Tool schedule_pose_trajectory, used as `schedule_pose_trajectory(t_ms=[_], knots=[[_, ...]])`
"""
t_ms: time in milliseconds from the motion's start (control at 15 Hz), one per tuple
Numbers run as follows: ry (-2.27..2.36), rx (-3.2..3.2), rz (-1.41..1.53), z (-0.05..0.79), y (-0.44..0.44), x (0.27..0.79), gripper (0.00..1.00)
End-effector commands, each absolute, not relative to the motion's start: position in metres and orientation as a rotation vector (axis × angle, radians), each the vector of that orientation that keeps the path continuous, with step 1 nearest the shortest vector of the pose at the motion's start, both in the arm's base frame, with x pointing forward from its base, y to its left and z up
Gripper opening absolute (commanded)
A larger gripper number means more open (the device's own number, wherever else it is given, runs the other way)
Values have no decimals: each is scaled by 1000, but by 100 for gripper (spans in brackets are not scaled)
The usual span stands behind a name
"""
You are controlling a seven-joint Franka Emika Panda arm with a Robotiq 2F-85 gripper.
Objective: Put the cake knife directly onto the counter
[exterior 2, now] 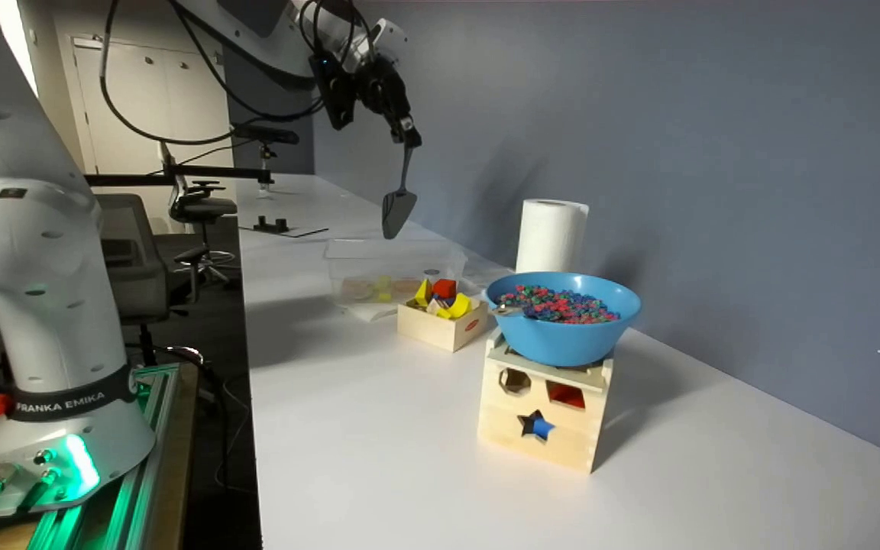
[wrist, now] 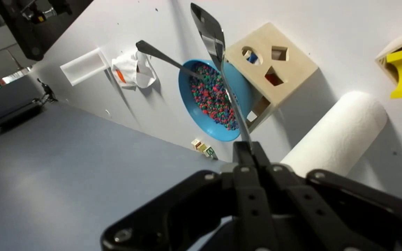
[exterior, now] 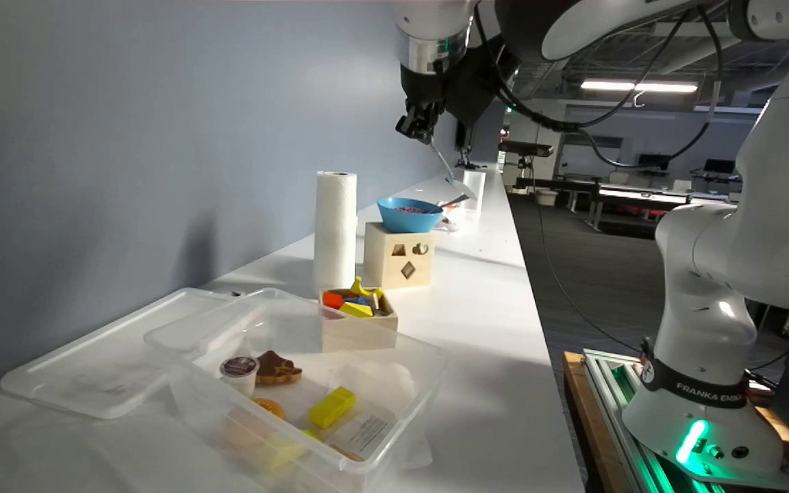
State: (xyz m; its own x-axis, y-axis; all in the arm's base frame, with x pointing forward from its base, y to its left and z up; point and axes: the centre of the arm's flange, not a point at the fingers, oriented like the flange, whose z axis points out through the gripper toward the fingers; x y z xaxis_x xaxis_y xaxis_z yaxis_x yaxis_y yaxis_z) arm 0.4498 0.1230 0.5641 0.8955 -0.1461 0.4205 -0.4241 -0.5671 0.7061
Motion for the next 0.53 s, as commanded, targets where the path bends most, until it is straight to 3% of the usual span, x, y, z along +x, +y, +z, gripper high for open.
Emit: schedule_pose_trajectory(t_ms=[0,467], knots=[[-404,2246,343,522,103,462,1],[-353,2360,346,445,57,496,1]])
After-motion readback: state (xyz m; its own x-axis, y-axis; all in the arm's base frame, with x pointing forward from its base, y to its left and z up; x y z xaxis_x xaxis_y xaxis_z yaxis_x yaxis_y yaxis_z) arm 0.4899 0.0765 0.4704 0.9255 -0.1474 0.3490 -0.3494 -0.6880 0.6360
